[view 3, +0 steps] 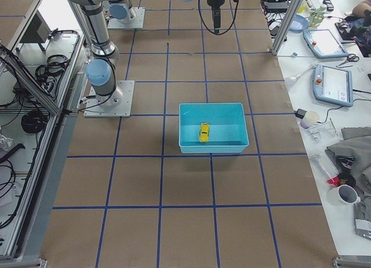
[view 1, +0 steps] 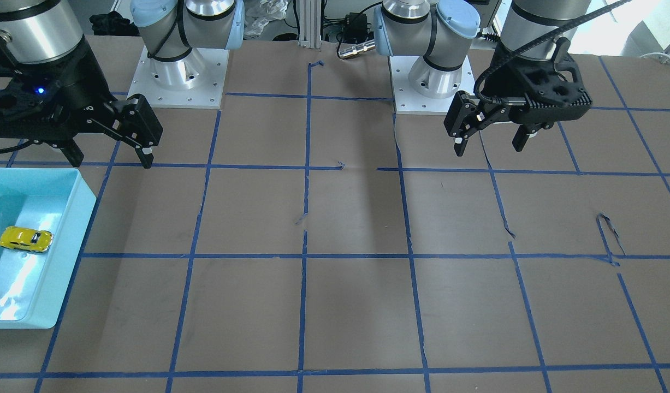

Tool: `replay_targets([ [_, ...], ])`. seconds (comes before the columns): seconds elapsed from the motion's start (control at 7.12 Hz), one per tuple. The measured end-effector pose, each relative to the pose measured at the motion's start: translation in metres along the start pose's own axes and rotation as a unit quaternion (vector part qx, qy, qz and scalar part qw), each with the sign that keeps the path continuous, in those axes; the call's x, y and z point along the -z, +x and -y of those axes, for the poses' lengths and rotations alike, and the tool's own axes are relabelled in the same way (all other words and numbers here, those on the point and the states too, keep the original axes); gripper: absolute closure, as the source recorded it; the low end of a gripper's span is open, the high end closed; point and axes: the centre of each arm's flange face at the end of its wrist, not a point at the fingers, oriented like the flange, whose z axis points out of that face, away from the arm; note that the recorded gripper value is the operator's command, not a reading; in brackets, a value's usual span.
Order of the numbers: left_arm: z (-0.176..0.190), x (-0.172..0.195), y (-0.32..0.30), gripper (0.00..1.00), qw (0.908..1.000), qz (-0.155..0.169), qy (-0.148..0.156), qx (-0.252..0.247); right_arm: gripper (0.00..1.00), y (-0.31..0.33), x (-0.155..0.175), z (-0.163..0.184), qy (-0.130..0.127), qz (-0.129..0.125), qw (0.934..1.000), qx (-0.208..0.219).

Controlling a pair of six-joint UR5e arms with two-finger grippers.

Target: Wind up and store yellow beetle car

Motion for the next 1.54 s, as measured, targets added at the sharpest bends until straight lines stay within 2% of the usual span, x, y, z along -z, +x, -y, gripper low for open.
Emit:
replay_targets([
  [1.54,-0.0018,0.0002,0.0086,0.00,0.9999,-0.008,0.000,-0.007,0.00,0.0001,0.0003,-0.0011,-0.002,-0.001,1.0000,0.000],
])
